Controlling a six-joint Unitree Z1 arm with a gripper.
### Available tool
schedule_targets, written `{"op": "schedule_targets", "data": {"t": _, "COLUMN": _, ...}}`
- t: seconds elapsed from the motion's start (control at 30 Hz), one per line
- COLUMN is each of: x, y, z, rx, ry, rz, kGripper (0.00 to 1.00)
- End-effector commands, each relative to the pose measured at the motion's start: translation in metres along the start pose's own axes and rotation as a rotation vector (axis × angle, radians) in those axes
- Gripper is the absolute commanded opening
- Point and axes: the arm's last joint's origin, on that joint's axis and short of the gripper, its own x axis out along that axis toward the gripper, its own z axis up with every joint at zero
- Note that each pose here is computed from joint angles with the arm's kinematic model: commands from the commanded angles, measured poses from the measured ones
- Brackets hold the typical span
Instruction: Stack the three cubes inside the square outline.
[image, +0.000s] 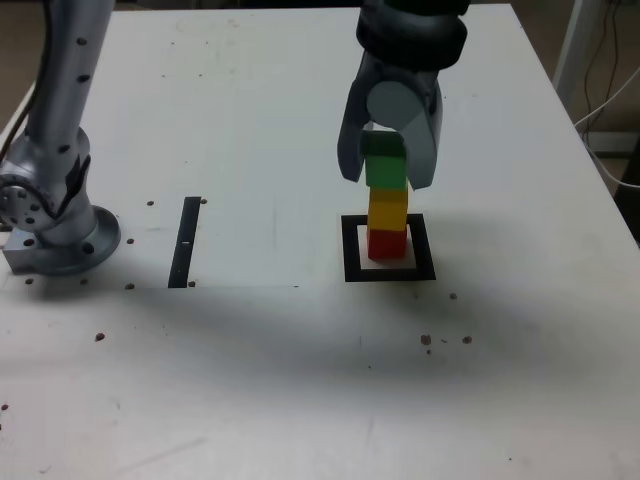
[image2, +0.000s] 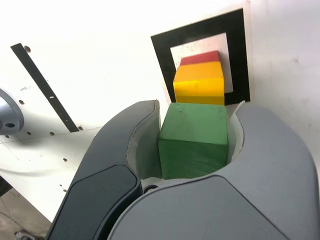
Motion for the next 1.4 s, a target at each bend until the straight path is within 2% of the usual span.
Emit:
{"op": "schedule_targets", "data": {"t": 0.0, "x": 0.002, "y": 0.001, "z": 0.001, "rx": 0.001, "ry": 0.009, "rz": -0.004, "kGripper": 0.26}}
{"op": "schedule_targets", "data": {"t": 0.5, "x": 0.01, "y": 0.006, "z": 0.01, "rx": 0.003, "ry": 0.026, "rz": -0.021, "kGripper": 0.27}}
{"op": "schedule_targets", "data": {"t": 0.57, "x": 0.011, "y": 0.007, "z": 0.01, "rx": 0.003, "ry": 0.027, "rz": -0.021, "kGripper": 0.38}}
{"op": "schedule_targets", "data": {"t": 0.73, "x": 0.012, "y": 0.008, "z": 0.01, "rx": 0.003, "ry": 0.031, "rz": -0.024, "kGripper": 0.9}}
{"op": "schedule_targets", "data": {"t": 0.8, "x": 0.013, "y": 0.008, "z": 0.01, "rx": 0.003, "ry": 0.034, "rz": -0.025, "kGripper": 0.99}}
{"op": "schedule_targets", "data": {"t": 1.17, "x": 0.013, "y": 0.008, "z": 0.008, "rx": 0.001, "ry": 0.036, "rz": -0.025, "kGripper": 1.0}}
{"op": "schedule_targets", "data": {"t": 1.37, "x": 0.0, "y": 0.007, "z": -0.004, "rx": -0.006, "ry": 0.006, "rz": 0.009, "kGripper": 1.0}}
